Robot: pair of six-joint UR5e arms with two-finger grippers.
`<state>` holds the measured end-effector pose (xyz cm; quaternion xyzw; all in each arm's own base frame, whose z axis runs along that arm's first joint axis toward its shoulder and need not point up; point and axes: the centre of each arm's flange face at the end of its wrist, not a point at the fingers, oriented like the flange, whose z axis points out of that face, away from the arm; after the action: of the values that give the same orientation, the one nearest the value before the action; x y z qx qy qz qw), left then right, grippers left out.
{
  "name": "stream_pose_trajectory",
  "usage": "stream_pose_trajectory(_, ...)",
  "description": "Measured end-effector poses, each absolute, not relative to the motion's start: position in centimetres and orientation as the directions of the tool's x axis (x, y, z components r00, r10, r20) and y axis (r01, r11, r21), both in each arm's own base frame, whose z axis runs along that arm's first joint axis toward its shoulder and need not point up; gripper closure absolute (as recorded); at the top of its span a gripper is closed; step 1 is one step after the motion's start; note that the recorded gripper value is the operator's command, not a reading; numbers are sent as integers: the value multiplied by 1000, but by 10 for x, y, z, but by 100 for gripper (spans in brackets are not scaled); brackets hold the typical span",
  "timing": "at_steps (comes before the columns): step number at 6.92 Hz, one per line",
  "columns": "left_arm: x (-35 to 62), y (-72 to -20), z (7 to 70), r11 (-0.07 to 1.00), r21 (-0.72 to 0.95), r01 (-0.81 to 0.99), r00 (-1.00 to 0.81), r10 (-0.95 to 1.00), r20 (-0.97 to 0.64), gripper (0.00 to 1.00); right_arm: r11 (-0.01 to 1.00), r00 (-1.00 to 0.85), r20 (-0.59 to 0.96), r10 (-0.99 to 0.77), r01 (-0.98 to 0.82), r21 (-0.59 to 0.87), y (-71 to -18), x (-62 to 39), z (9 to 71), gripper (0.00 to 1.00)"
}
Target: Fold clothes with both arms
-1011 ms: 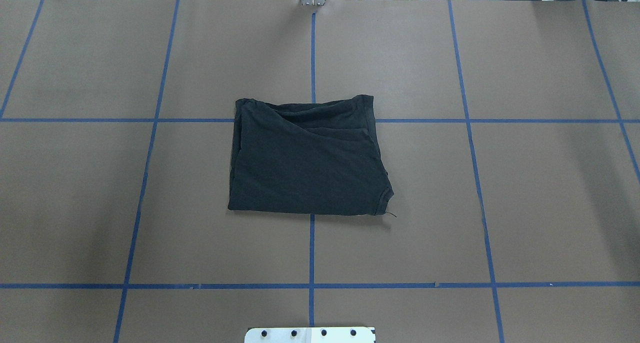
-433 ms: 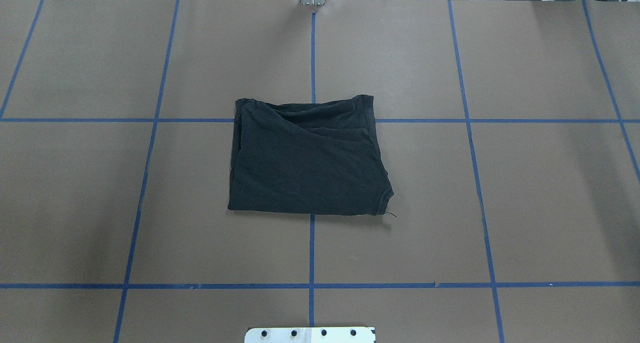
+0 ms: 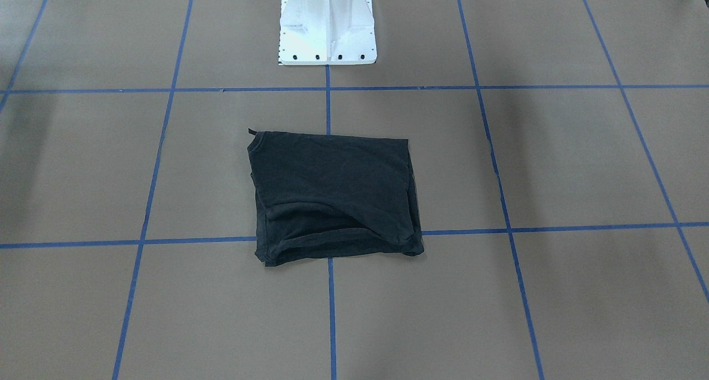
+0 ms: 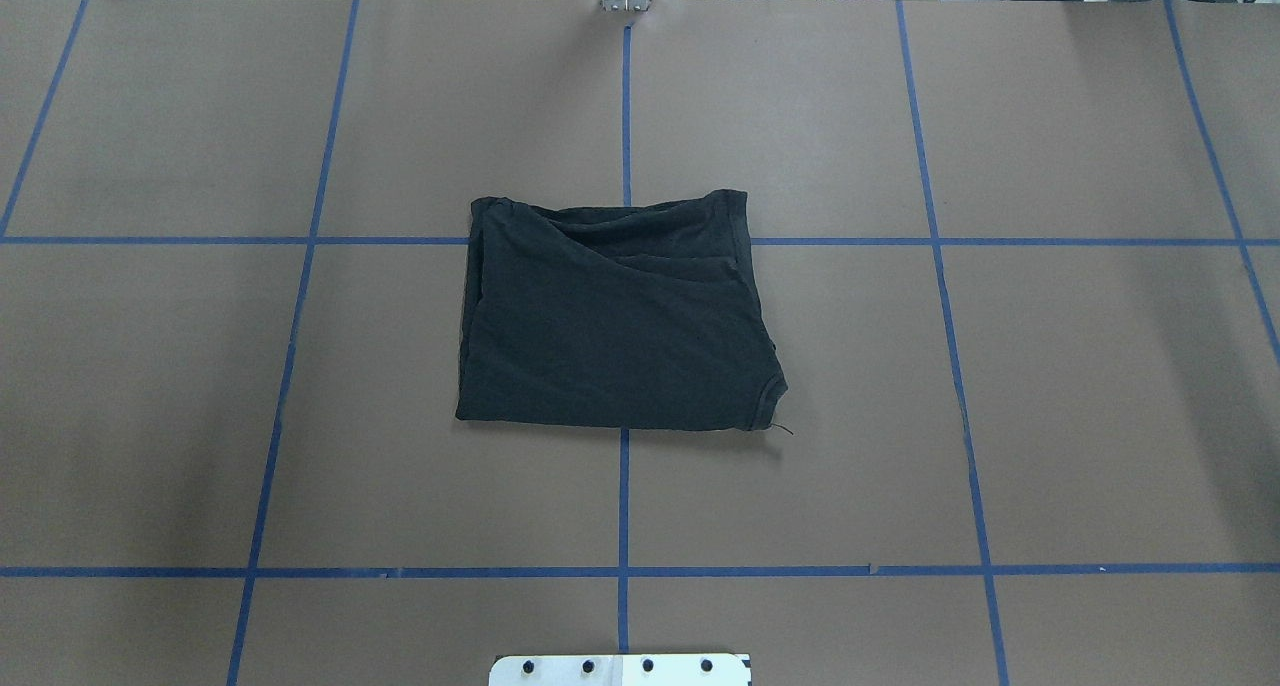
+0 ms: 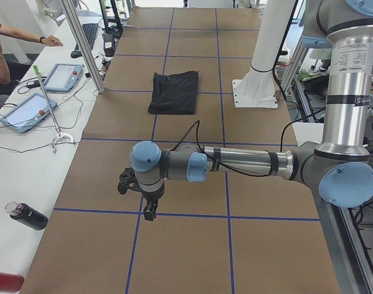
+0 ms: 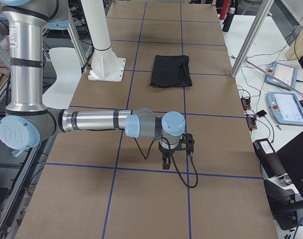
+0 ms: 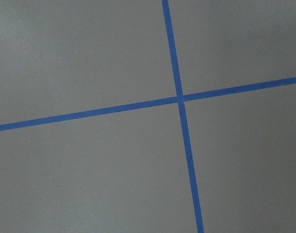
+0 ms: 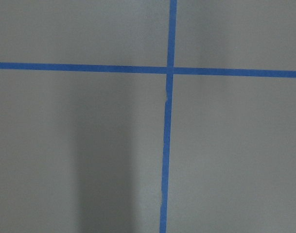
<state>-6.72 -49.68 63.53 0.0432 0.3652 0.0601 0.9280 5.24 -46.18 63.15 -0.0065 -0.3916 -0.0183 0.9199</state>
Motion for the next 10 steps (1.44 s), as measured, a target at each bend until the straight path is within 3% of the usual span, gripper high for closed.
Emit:
stream_pose_trajectory(7, -68, -499, 634, 990, 121, -74, 732, 136, -668, 1, 999, 693, 720, -24, 37, -3, -461, 53, 634, 0)
stream_pose_trajectory(10, -67, -501, 632, 999, 46, 9, 736, 25, -676, 1, 999, 694, 720, -23, 36, -3, -461, 53, 634, 0)
